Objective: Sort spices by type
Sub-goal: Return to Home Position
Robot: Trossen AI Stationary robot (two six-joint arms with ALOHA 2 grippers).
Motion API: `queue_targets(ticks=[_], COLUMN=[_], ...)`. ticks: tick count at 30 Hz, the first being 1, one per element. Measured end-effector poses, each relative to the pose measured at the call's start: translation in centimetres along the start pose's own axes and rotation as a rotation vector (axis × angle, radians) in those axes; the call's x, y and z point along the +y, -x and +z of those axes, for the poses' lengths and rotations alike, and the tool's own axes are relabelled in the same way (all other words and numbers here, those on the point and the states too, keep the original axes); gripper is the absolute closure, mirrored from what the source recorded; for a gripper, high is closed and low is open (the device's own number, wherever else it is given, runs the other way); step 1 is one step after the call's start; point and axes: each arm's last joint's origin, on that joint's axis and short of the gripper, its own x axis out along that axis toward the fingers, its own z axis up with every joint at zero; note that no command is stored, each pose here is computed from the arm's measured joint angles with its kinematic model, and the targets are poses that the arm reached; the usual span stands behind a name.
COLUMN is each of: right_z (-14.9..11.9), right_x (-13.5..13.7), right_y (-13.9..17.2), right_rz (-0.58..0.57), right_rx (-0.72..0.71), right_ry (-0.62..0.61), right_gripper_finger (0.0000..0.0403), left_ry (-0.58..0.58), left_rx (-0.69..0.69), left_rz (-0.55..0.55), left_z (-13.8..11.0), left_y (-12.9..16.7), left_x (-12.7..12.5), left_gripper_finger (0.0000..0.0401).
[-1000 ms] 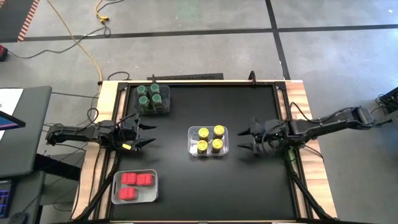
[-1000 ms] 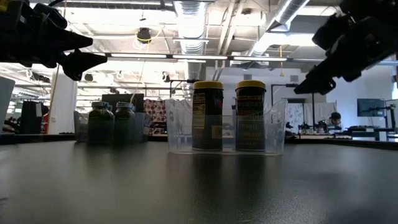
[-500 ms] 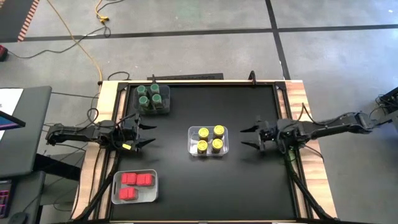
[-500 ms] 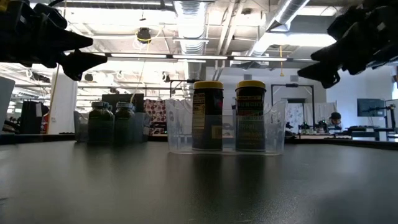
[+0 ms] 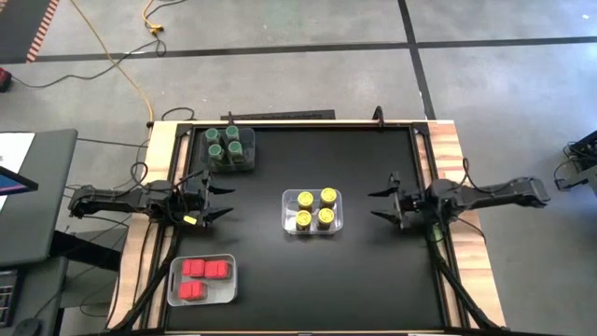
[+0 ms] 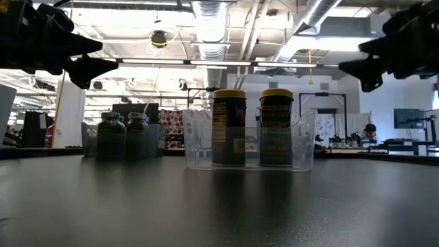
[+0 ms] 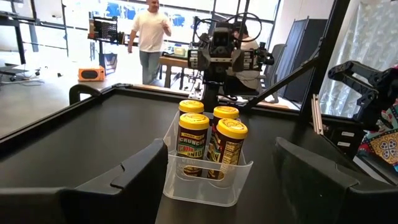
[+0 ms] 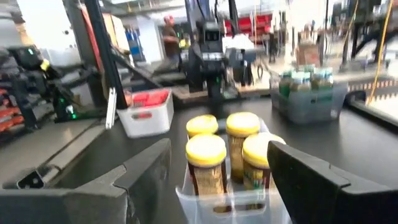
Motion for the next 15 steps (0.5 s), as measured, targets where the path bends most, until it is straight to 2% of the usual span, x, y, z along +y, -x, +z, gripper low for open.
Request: queue_targets(ticks=[12, 15], right_z=[1.5, 1.3], right_x=[0.1, 0.1], right_y=[1.3, 1.3], right_rz=[0.018, 0.016], right_rx=[-0.176, -0.160], right_ry=[0.023, 0.036], right_gripper_finger=[0.0106, 0.0106], left_ry=[0.000, 0.000], left_rx=[0.000, 0.000], left_rz=[0.000, 0.000], left_z=[0.0, 0.0], left_y=[0.0, 0.0], left_x=[0.0, 0.0], left_gripper_finger=[0.0124, 0.0124])
